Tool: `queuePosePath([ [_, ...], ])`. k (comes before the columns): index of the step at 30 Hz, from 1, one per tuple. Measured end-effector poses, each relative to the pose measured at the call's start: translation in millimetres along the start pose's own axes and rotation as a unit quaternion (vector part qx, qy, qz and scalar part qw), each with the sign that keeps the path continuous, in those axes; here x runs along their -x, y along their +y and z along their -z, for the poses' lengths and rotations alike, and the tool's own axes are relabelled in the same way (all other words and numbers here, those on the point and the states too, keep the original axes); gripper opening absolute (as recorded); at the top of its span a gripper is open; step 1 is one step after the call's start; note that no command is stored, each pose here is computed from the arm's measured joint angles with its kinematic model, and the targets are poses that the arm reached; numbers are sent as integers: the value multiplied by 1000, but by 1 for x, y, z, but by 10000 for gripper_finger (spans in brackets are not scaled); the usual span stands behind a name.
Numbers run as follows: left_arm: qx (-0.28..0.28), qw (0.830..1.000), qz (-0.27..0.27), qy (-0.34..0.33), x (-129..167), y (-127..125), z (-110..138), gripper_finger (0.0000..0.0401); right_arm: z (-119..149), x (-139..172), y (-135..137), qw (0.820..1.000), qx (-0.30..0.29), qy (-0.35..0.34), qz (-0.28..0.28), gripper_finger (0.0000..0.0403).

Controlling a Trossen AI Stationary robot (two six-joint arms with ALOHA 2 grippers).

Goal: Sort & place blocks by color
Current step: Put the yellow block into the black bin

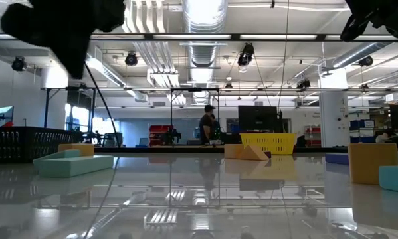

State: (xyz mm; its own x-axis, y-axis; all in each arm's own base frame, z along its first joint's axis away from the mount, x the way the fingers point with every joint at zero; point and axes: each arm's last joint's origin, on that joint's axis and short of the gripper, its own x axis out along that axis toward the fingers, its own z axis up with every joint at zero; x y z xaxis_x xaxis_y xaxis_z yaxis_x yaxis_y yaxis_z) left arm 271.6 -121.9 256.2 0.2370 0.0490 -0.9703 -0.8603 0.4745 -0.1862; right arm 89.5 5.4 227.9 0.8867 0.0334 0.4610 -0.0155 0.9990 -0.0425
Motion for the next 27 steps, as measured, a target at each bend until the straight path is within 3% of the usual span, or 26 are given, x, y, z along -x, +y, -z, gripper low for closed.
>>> queuePosePath([
  [4,-34,997,-27,58,-13,-2,3,0,-2,0,0,1000,-1,-4,0,9],
  [17,-35,998,-12,51,-8,1,-16,8,-2,0,0,1000,-28,-3,0,9],
  [21,-41,998,0,52,-10,1,-27,50,-2,0,0,1000,-28,-2,0,9],
  [27,-52,998,18,30,-13,-1,-40,147,-2,0,0,1000,-28,-2,0,9],
])
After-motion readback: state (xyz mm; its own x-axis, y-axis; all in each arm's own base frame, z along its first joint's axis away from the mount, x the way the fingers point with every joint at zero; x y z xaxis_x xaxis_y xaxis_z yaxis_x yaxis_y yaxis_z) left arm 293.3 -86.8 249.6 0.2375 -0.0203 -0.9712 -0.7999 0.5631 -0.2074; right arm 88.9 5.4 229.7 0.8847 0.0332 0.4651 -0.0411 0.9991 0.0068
